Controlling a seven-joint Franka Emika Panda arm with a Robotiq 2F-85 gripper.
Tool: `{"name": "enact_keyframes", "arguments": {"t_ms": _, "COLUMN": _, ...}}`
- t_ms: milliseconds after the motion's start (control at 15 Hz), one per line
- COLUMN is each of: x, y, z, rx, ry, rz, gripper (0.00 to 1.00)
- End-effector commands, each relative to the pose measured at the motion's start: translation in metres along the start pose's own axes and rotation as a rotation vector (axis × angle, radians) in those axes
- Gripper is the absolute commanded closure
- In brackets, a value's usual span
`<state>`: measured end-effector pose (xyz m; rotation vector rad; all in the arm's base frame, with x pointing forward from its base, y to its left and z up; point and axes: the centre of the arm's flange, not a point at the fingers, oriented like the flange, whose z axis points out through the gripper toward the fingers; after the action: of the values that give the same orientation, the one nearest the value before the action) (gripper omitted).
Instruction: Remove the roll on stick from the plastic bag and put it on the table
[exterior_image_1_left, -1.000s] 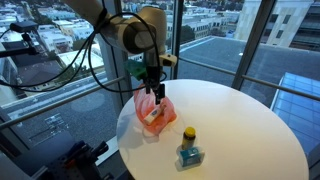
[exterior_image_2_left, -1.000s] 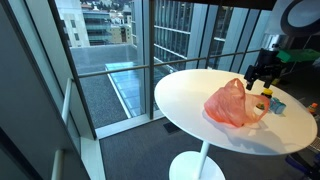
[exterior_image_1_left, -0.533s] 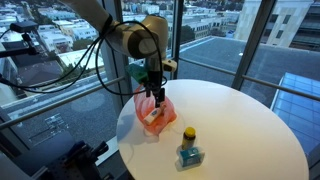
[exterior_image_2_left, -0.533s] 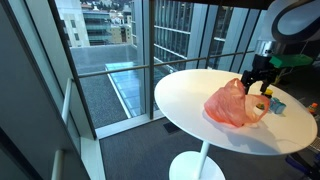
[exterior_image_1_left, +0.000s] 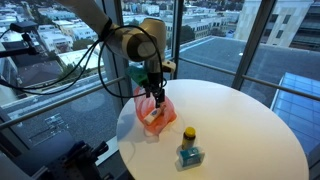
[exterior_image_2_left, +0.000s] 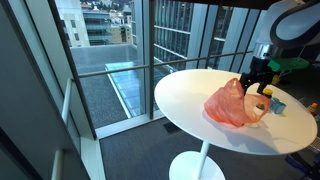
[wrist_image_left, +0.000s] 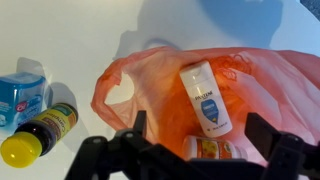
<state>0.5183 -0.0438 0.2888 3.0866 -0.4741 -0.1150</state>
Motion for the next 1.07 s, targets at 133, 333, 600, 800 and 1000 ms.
{"name": "enact_keyframes", "arguments": {"t_ms": 133, "x": -0.001, "y": -0.011, "z": 0.029, "rx": 0.017, "ry": 0.062, "rz": -0.087, "gripper": 0.0}}
{"name": "enact_keyframes", "arguments": {"t_ms": 333, "x": -0.002, "y": -0.012, "z": 0.05, "rx": 0.019, "ry": 0.078, "rz": -0.12, "gripper": 0.0}}
{"name": "enact_keyframes", "arguments": {"t_ms": 600, "x": 0.0, "y": -0.011, "z": 0.074, "rx": 0.011, "ry": 0.091, "rz": -0.15, "gripper": 0.0}}
{"name": "enact_keyframes", "arguments": {"t_ms": 800, "x": 0.001, "y": -0.013, "z": 0.088, "rx": 0.009, "ry": 0.088, "rz": -0.179, "gripper": 0.0}}
{"name": "enact_keyframes", "arguments": {"t_ms": 1000, "x": 0.001, "y": -0.016, "z": 0.101, "rx": 0.002, "ry": 0.082, "rz": -0.201, "gripper": 0.0}}
